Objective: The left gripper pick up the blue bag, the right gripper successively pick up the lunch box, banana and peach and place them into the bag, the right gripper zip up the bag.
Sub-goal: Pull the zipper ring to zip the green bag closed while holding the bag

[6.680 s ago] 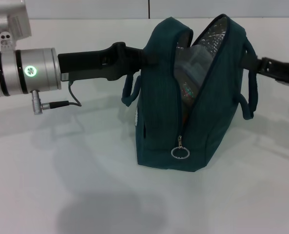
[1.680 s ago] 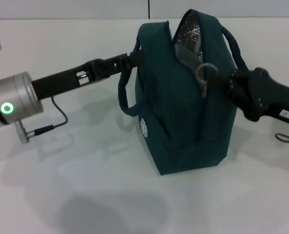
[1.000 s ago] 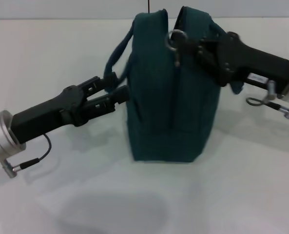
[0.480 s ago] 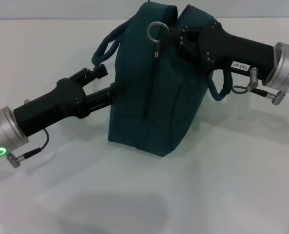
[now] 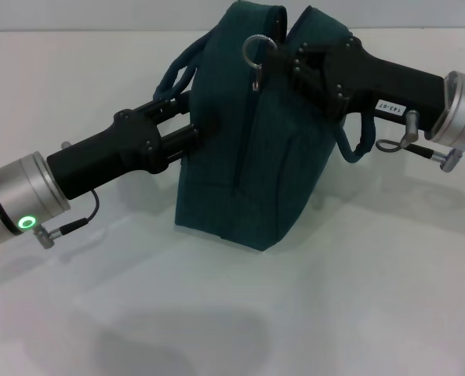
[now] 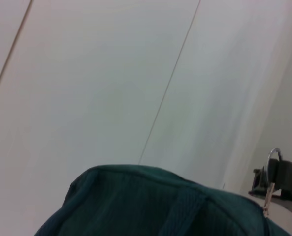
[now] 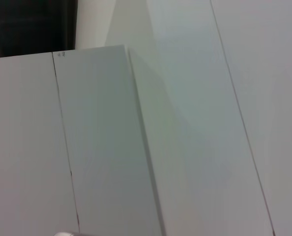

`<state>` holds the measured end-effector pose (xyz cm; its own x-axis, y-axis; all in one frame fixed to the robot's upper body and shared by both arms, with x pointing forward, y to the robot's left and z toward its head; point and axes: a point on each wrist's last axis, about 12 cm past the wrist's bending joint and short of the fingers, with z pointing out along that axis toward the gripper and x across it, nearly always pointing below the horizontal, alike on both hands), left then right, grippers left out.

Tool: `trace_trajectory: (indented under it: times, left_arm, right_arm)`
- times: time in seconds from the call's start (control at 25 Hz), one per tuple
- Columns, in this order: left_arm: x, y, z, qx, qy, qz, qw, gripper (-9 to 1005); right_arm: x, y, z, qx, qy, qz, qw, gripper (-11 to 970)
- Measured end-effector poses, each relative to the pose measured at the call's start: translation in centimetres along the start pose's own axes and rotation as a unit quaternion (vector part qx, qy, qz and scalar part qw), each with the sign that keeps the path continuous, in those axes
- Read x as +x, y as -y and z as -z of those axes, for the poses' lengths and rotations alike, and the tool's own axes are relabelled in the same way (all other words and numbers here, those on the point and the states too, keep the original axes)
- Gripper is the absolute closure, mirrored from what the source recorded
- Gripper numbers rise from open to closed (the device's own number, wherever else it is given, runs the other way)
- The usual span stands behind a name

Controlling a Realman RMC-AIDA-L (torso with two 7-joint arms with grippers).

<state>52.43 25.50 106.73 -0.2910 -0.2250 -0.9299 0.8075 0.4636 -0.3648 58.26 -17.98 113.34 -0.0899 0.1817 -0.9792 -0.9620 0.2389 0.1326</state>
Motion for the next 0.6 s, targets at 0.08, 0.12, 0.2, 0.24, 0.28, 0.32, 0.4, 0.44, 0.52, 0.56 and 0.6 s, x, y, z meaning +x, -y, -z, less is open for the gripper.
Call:
trace_trajectory:
  times: [0.08,0.12,0.2,0.24,0.28,0.32,0.4,0.44,0.52,0.56,0.6]
  left_arm:
    - [-0.12,0.00,-0.04,0.000,0.005,-0.004,1.000,306]
    - [-0.17,0.00,-0.04,0.000,0.008,-0.005,1.000,347]
    - [-0.23,-0.01,-0.02,-0.001,0.011,-0.005,1.000,388]
    - [-0.24,0.00,-0.02,0.000,0.011,-0.005,1.000,409]
    - [-0.24,0.00,-0.02,0.000,0.011,-0.005,1.000,430]
    - [-0.25,0.01,-0.03,0.000,0.012,-0.005,1.000,450]
    - [-0.24,0.02,-0.05,0.001,0.011,-0.008,1.000,491]
    - [-0.22,0.04,-0.06,0.002,0.010,-0.011,1.000,512]
    - [-0.13,0.12,-0.15,0.006,0.006,-0.020,1.000,553]
    - [-0.09,0.17,-0.19,0.008,0.004,-0.022,1.000,574]
    - [-0.06,0.24,-0.33,0.012,0.001,-0.025,1.000,654]
  right_arm:
    - [0.06,-0.02,0.09,0.001,0.000,-0.001,1.000,954]
    - [0.09,-0.03,0.15,0.002,0.000,-0.001,1.000,954]
    - [0.13,-0.05,0.20,0.003,0.000,-0.002,1.000,954]
    - [0.13,-0.05,0.21,0.003,0.000,-0.002,1.000,954]
    - [0.13,-0.05,0.21,0.003,0.000,-0.002,1.000,954]
    - [0.13,-0.05,0.22,0.003,0.000,-0.002,1.000,954]
    - [0.11,-0.03,0.25,0.004,0.002,-0.003,1.000,954]
    - [0.10,-0.03,0.27,0.005,0.003,-0.003,1.000,954]
    - [0.08,0.00,0.35,0.008,0.006,-0.003,1.000,954]
    - [0.10,0.01,0.42,0.009,0.007,-0.004,1.000,954]
    - [0.11,0.01,0.51,0.011,0.008,-0.004,1.000,954]
